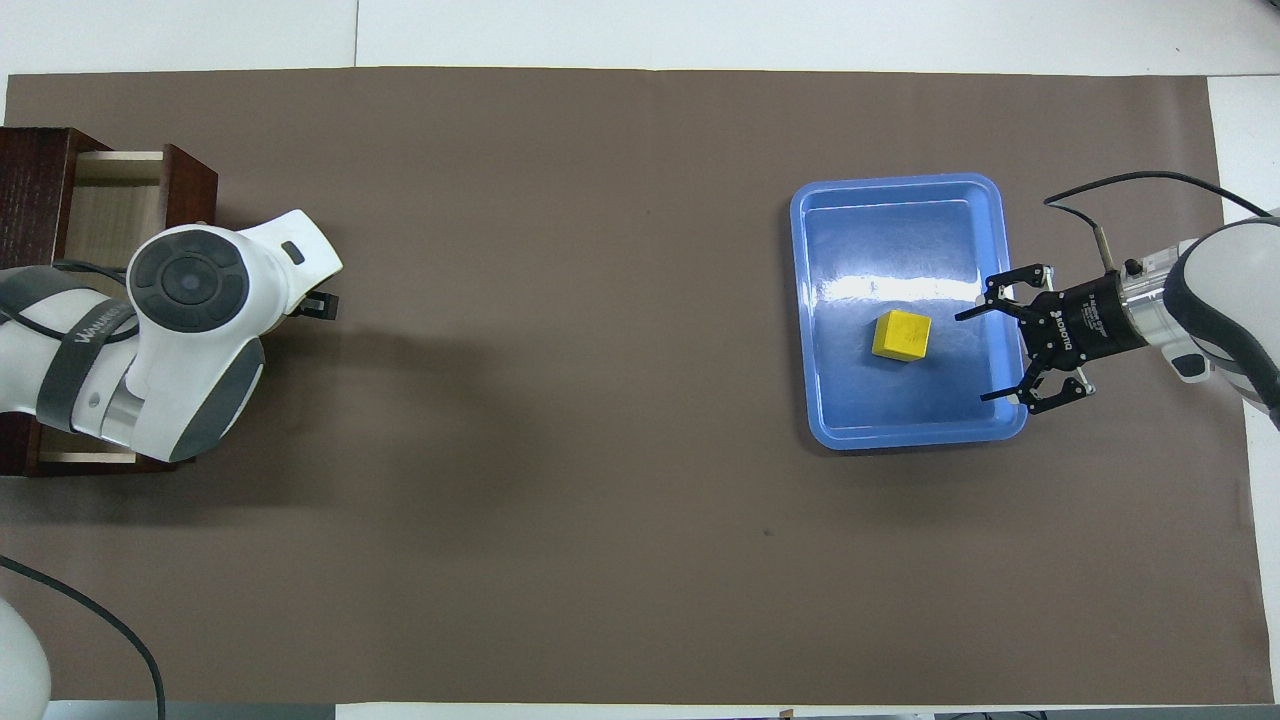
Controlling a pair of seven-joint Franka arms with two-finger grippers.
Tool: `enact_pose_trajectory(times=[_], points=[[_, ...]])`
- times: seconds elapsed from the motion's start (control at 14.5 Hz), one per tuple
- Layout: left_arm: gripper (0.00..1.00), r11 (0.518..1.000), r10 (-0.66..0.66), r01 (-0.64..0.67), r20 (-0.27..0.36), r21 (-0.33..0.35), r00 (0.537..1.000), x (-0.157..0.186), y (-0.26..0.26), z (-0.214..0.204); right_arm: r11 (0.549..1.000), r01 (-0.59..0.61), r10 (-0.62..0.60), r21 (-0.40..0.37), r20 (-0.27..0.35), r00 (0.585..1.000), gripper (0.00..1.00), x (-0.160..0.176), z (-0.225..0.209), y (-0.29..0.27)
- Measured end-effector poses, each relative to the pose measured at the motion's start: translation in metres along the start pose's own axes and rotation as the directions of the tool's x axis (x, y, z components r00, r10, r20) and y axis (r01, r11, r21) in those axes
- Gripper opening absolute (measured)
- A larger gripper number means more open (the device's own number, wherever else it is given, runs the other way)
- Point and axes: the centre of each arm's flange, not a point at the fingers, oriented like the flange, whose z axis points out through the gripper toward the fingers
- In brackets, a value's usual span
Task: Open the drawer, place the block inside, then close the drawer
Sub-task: 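Pull the drawer out with the left gripper while the right gripper advances, then grasp the yellow block with the right gripper while the left gripper moves center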
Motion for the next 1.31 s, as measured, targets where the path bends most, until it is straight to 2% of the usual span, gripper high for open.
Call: enact_pose_trajectory(times=[0.21,0.48,0.69,0.83,0.97,1.1,1.24,1.31], points=[[1.0,1.0,0.014,-0.014,0.004,-0.004,1.0,0.0,0.021,-0.009,1.0,-0.02,0.019,0.015,0.036,0.999,1.0,0.006,0.012,-0.007],[1.0,1.0,0.006,-0.006,0.011,-0.011,1.0,0.001,0.022,-0.011,0.998,-0.02,0.019,0.066,0.005,1.0,1.0,0.01,0.008,-0.015],[1.0,1.0,-0.017,0.018,0.032,-0.011,0.999,0.006,0.017,-0.02,0.991,-0.051,0.046,0.122,0.044,0.998,1.0,0.02,0.019,-0.022],[1.0,0.994,-0.094,0.098,0.075,-0.051,0.993,0.019,0.004,-0.046,0.99,-0.063,0.055,0.128,0.063,0.997,1.0,0.023,0.025,-0.024],[1.0,0.976,-0.17,0.185,0.133,-0.112,0.976,0.031,-0.008,-0.084,0.99,-0.057,0.049,0.127,0.067,0.997,1.0,0.023,0.027,-0.024],[1.0,0.953,-0.241,0.268,0.182,-0.143,0.953,0.037,-0.013,-0.121,0.991,-0.054,0.046,0.12,0.073,0.996,1.0,0.025,0.033,-0.02],[1.0,0.91,-0.342,0.382,0.229,-0.161,0.912,0.036,-0.005,-0.145,0.992,-0.051,0.041,0.116,0.083,0.996,1.0,0.026,0.038,-0.017],[1.0,0.874,-0.408,0.458,0.263,-0.163,0.874,0.034,0.001,-0.152,0.992,-0.054,0.043,0.116,0.091,0.995,1.0,0.027,0.041,-0.016]])
